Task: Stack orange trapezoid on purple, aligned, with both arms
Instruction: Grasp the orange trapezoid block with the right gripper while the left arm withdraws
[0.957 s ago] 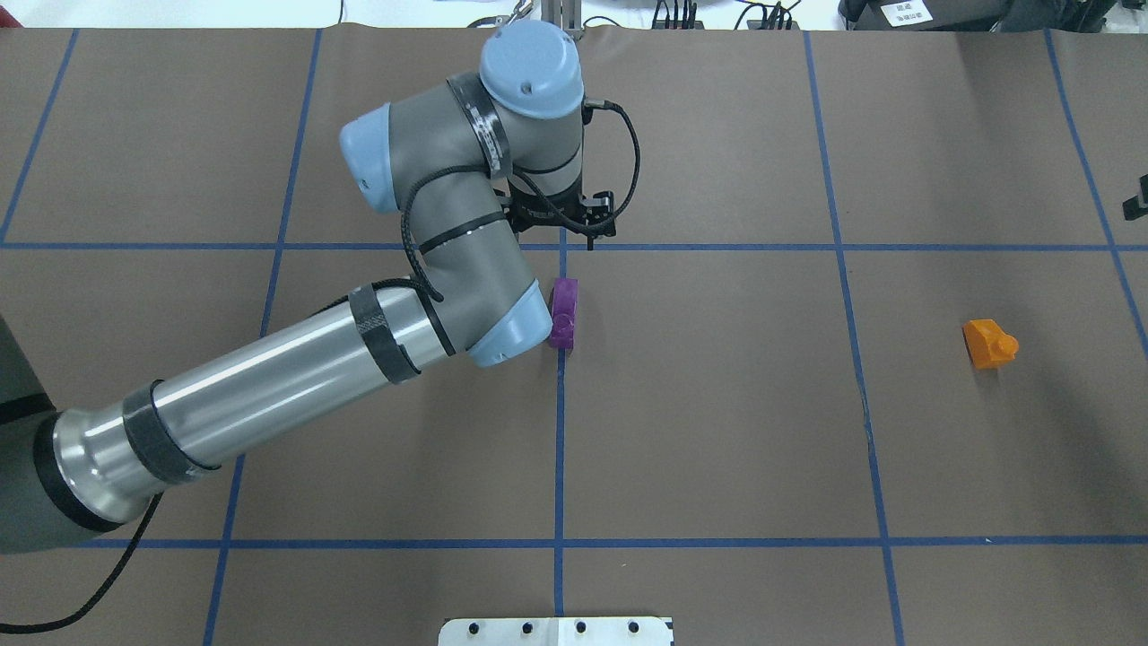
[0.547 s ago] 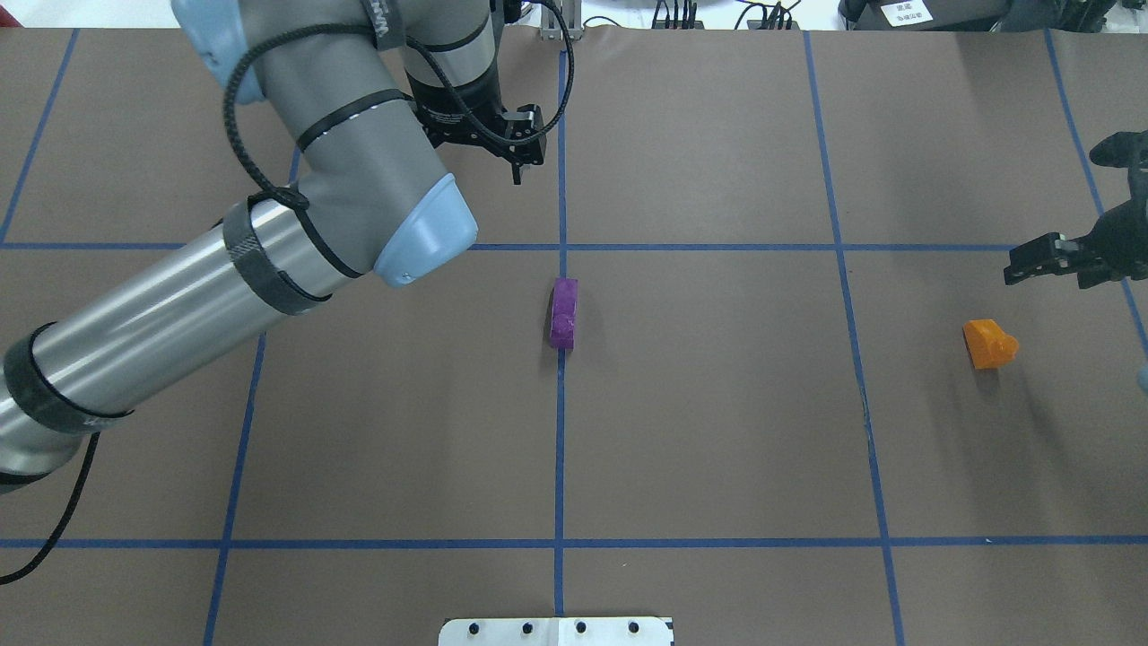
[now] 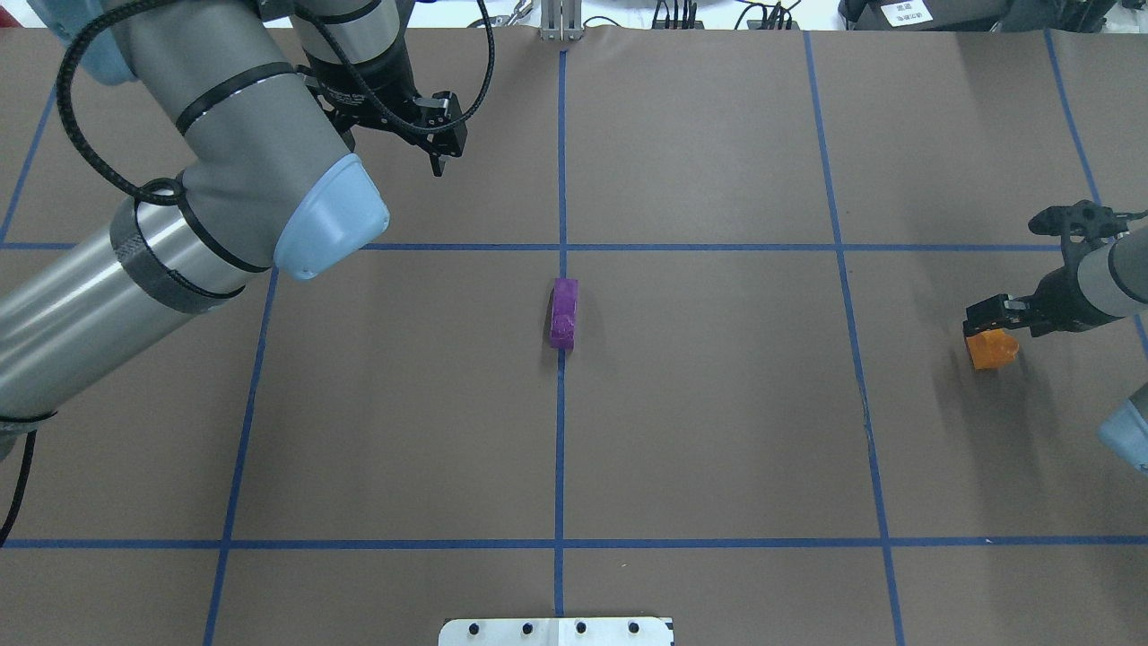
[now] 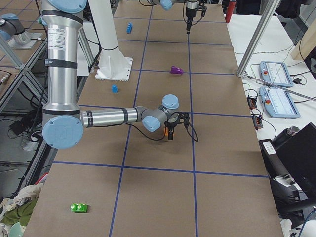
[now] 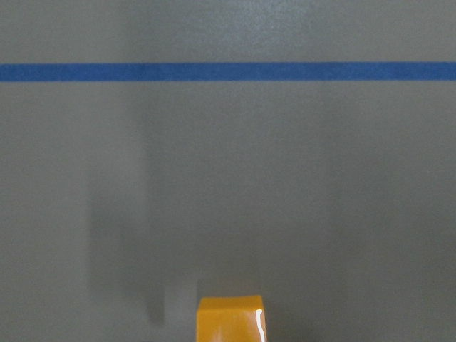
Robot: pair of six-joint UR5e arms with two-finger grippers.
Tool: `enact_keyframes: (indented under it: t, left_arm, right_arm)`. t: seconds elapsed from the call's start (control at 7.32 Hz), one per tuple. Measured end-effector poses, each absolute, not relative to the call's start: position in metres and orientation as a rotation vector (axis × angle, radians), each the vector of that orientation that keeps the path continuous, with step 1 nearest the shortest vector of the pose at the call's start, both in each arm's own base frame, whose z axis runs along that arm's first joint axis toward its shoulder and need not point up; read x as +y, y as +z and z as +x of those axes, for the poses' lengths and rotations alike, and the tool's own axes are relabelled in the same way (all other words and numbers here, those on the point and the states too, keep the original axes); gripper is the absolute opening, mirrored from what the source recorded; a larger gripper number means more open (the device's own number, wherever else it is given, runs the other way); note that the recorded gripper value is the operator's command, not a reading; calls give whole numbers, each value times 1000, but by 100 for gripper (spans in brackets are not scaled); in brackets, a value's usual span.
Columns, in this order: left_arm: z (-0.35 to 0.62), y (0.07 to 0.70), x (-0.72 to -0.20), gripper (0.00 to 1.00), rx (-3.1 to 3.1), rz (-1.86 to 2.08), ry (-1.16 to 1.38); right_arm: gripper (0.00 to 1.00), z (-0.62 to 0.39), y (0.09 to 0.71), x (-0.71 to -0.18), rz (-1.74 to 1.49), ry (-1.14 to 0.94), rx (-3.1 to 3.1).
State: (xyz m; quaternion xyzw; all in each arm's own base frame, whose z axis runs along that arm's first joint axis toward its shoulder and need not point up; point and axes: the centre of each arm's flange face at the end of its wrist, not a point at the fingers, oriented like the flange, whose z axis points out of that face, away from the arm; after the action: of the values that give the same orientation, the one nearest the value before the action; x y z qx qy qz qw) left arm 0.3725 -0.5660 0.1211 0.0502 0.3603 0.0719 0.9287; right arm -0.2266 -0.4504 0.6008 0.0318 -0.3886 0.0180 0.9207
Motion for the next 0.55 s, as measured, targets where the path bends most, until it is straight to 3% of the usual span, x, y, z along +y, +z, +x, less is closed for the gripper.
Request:
enact_keyframes:
  t: [0.55]
  left_arm:
    - [368,129,-564,100,739,104,147]
  right_arm:
    - [99,-233,602,-444,42,29,-802]
